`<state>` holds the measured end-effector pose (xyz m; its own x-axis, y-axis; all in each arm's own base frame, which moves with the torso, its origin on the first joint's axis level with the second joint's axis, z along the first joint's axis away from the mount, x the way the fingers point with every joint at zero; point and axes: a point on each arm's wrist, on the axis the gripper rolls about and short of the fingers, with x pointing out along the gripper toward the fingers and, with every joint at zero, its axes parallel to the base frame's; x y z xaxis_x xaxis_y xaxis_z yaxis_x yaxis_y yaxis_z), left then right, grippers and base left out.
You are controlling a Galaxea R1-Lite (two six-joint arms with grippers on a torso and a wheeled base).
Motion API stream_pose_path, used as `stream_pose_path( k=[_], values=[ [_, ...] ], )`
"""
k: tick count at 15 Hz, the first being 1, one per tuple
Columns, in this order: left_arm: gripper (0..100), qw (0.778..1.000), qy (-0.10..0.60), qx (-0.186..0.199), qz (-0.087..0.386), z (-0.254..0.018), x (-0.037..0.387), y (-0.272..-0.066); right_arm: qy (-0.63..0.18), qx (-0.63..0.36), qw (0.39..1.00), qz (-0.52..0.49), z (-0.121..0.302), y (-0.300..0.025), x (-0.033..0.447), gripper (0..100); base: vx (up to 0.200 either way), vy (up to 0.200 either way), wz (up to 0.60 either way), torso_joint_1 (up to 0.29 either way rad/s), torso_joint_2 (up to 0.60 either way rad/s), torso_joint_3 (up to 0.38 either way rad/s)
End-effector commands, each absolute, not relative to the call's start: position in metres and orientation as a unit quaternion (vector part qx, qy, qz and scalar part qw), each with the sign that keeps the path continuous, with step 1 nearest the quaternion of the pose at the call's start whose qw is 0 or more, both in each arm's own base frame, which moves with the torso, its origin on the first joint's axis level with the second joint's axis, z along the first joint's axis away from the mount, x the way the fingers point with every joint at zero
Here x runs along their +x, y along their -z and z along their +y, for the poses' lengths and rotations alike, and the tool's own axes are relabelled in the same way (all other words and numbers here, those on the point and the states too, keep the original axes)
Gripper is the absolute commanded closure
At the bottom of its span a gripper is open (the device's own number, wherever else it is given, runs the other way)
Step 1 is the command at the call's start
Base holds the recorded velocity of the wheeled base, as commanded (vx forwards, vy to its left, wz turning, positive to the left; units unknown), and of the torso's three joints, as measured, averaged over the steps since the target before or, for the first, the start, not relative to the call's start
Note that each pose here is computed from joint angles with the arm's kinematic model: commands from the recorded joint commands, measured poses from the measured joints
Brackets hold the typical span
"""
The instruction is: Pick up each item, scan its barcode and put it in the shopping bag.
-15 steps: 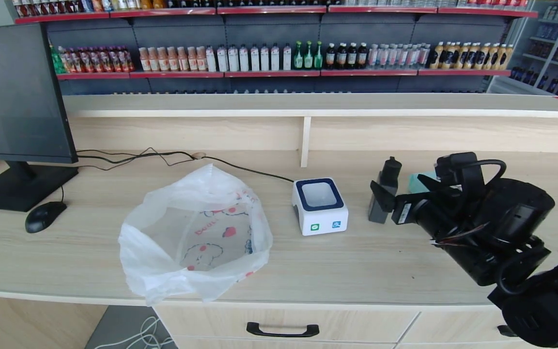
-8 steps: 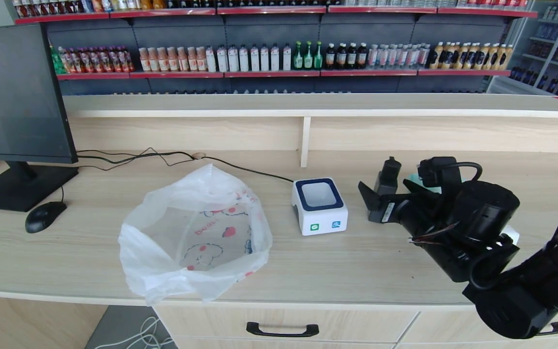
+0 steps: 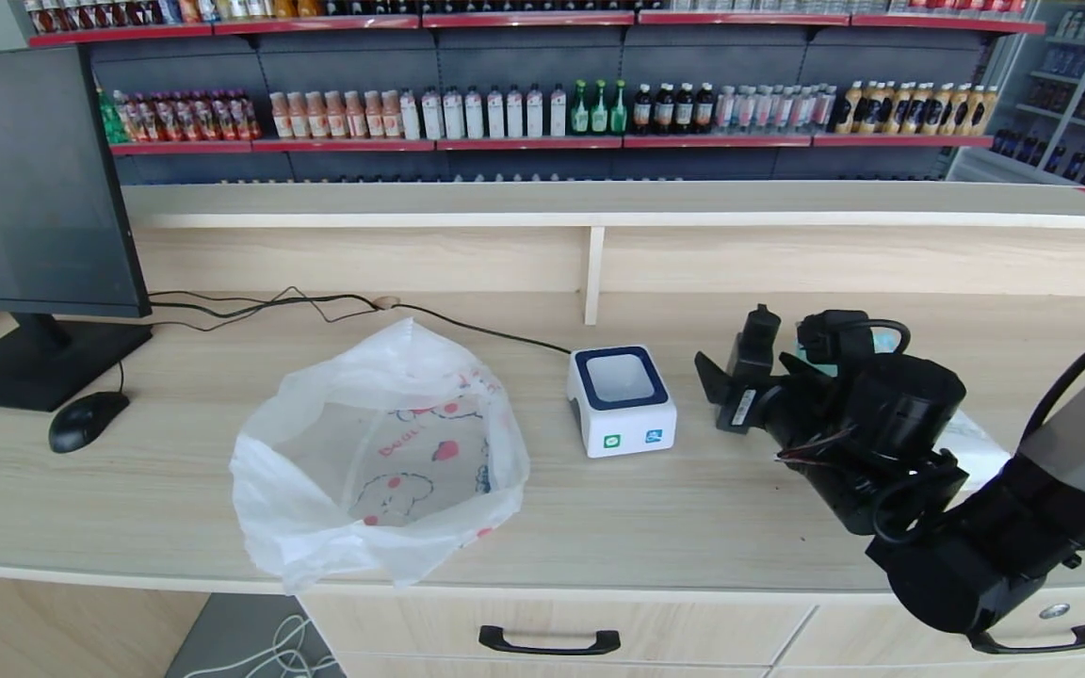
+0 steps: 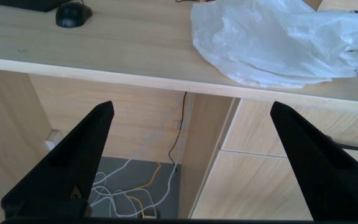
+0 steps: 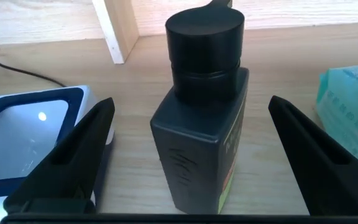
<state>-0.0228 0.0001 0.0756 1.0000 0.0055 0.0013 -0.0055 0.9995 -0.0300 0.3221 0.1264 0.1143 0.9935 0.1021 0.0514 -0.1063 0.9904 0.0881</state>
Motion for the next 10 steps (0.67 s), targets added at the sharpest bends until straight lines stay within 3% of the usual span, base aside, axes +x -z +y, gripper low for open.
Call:
stream_pose_path(
  k=[1, 10],
  values=[
    [0, 1.0, -0.002, -0.015, -0.001, 0.0002, -0.0228, -0.0756, -0.046, 0.043, 0.998, -0.014, 0.1242, -0.1046, 0.3278, 0, 0.0, 0.0, 0.0, 0.0, 0.0, 0.0],
    [0, 1.0, -0.002, -0.015, -0.001, 0.0002, -0.0228, -0.0756, -0.043, 0.065, 0.997, -0.006, 0.125, -0.0948, 0.3372, 0, 0.0, 0.0, 0.0, 0.0, 0.0, 0.0]
  ],
)
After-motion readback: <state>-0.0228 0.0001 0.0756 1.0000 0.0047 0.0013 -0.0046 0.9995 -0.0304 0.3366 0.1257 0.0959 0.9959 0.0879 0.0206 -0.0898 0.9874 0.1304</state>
